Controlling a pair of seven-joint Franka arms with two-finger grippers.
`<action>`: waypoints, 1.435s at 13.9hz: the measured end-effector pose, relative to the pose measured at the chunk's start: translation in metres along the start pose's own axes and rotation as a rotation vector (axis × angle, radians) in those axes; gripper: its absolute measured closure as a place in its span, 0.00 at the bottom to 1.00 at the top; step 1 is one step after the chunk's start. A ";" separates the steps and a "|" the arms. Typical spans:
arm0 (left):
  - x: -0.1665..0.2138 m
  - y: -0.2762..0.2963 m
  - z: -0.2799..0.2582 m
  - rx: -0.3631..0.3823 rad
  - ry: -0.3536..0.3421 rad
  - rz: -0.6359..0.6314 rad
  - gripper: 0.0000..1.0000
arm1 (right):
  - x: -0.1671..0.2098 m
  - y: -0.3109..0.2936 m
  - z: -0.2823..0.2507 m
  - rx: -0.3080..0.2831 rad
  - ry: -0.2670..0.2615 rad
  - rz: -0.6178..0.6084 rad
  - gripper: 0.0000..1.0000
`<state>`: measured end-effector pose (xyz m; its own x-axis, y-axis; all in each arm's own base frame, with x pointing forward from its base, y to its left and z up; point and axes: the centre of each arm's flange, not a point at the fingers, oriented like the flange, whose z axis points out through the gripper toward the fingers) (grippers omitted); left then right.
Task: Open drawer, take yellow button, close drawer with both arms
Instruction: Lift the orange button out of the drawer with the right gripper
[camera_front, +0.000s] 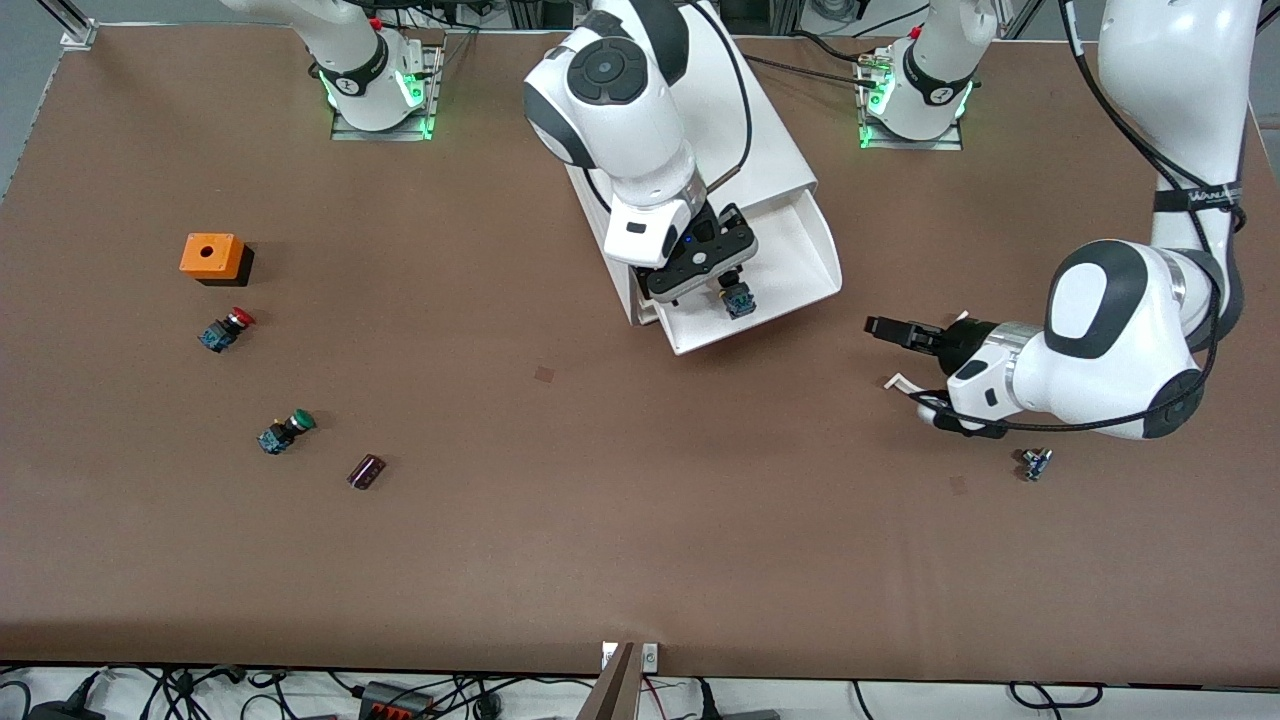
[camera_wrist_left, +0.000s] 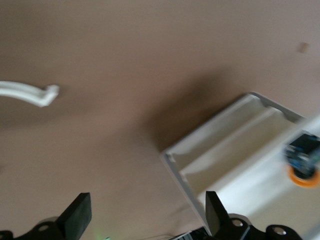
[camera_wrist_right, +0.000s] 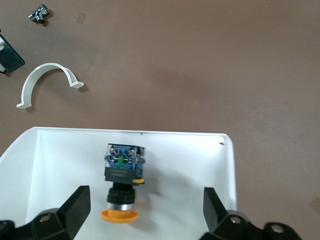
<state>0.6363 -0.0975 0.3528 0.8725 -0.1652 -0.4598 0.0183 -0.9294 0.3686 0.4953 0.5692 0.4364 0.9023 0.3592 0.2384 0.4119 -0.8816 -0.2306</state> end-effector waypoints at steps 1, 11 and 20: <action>0.000 -0.008 -0.003 0.066 0.007 -0.057 0.00 | 0.001 -0.004 0.005 0.000 0.002 0.014 0.00; -0.001 -0.015 -0.027 0.270 0.080 -0.230 0.00 | -0.003 -0.023 0.049 -0.043 -0.005 -0.016 0.17; -0.003 -0.011 -0.031 0.270 0.089 -0.228 0.00 | -0.006 -0.033 0.056 -0.039 -0.003 0.033 0.48</action>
<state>0.6489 -0.0761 0.3753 0.9003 0.0747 -0.4289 0.0979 -0.9947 0.0322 0.4835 0.6130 0.3900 0.9156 0.3311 0.2282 0.3771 -0.9041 -0.2011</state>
